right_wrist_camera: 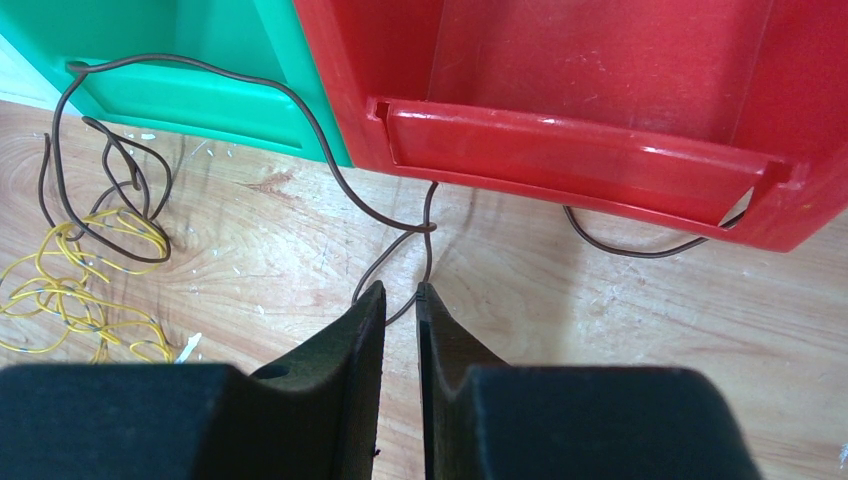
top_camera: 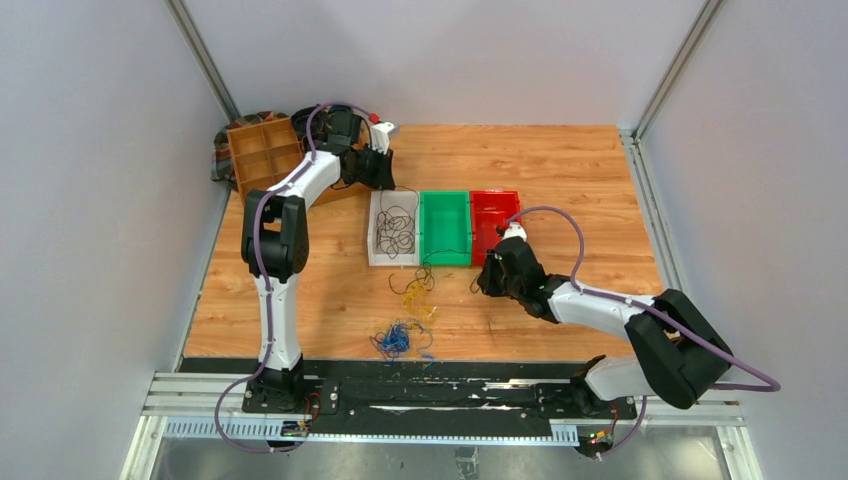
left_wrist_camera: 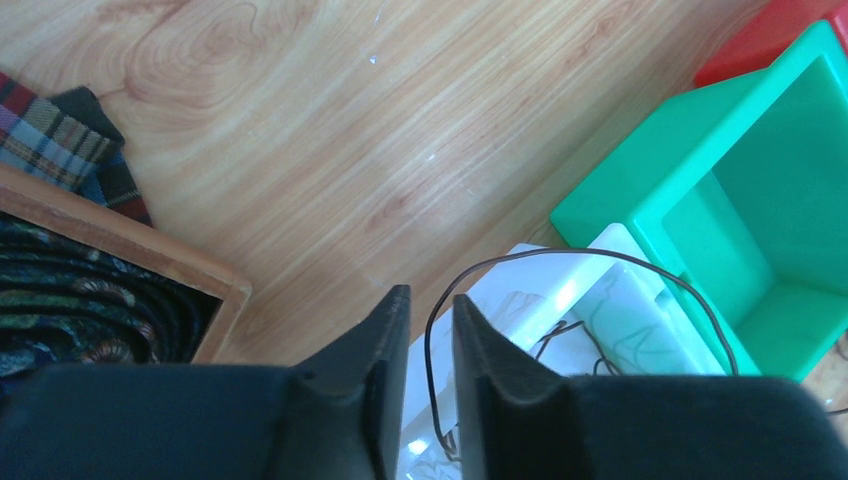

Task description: Untangle the cables

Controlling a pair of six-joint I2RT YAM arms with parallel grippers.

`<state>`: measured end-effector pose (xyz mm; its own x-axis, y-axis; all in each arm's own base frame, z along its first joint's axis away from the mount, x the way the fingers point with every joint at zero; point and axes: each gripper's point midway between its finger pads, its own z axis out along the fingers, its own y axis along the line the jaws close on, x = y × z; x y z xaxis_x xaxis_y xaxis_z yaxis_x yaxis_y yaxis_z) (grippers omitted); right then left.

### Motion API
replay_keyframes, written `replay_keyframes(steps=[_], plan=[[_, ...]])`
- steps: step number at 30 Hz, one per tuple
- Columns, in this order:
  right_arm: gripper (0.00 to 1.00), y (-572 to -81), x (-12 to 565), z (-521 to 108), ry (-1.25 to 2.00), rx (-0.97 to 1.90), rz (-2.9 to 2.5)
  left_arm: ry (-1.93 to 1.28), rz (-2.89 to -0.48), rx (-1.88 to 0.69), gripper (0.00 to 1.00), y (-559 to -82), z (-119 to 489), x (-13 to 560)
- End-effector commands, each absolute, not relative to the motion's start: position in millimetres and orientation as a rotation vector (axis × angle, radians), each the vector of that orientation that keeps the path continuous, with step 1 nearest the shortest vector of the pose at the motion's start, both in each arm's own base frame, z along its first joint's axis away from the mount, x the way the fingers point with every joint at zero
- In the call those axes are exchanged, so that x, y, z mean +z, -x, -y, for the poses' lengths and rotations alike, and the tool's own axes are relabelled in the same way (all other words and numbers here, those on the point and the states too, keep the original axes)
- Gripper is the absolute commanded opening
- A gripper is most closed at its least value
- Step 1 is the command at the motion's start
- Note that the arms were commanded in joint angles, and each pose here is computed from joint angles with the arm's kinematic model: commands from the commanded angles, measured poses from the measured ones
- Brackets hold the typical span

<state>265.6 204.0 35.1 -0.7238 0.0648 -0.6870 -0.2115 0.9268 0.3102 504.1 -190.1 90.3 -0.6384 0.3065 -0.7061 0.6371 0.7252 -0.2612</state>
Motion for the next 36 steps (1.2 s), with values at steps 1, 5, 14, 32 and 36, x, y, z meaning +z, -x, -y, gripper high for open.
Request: replay_keyframes(steps=[1, 5, 14, 32, 36], plan=[[0.17, -268.1, 34.8, -196.4, 0.060, 0.473, -2.324, -0.719, -2.245, -0.672, 0.08, -509.7, 193.1, 98.2], [0.17, -267.7, 34.4, -195.5, 0.057, 0.469, -2.325, -0.721, -2.170, -0.705, 0.01, -513.3, 199.2, 123.6], [0.15, -266.9, 34.0, -192.6, 0.043, 0.460, -2.323, -0.684, -2.042, -0.807, 0.01, -503.1, 209.3, 185.2], [0.12, -270.6, 36.0, -194.5, 0.015, 0.460, -2.325, -1.253, -2.002, -0.087, 0.01, -432.9, 190.0, 105.6], [0.12, -270.5, 38.0, -192.2, 0.012, 0.451, -2.323, -1.294, -1.980, 0.055, 0.01, -447.9, 192.3, 92.1]])
